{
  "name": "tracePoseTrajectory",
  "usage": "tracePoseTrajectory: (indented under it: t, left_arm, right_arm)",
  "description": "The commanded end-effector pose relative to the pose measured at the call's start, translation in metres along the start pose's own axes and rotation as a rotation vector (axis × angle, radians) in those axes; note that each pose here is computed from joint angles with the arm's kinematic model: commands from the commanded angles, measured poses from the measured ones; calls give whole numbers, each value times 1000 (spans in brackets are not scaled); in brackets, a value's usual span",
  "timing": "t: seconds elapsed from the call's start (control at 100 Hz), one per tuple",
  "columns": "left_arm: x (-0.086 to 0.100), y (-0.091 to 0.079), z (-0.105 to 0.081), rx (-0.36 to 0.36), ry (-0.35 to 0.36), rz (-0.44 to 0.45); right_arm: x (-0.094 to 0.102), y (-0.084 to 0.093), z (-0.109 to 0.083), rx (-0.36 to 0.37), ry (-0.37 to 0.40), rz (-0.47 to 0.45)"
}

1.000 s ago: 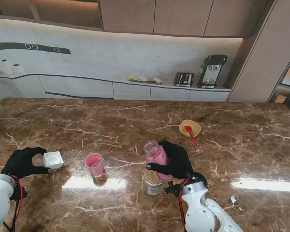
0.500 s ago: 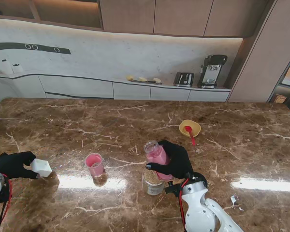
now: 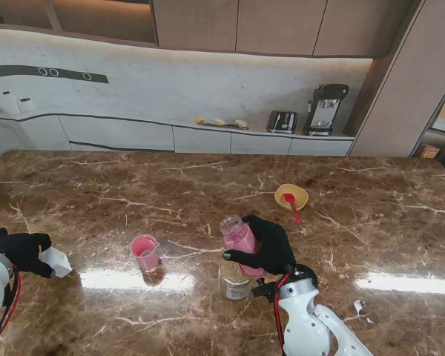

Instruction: Measure grain into the airtight container

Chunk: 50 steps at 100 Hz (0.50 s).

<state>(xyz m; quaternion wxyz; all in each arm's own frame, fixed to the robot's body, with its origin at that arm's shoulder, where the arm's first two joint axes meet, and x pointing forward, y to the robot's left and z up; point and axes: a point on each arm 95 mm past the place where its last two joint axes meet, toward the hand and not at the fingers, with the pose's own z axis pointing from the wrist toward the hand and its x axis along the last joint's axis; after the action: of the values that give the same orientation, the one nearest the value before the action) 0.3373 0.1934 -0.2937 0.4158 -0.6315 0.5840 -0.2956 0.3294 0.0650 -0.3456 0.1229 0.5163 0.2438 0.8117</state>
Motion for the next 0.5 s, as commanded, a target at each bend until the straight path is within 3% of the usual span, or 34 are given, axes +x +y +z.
tracePoseTrajectory:
  t: [0.0, 0.49]
  left_arm:
    - [6, 0, 1, -4, 18, -1]
    - [21, -3, 5, -64, -18, 151]
  right_arm:
    - [0, -3, -4, 14, -12, 7]
    - [0, -1, -4, 8, -10, 9]
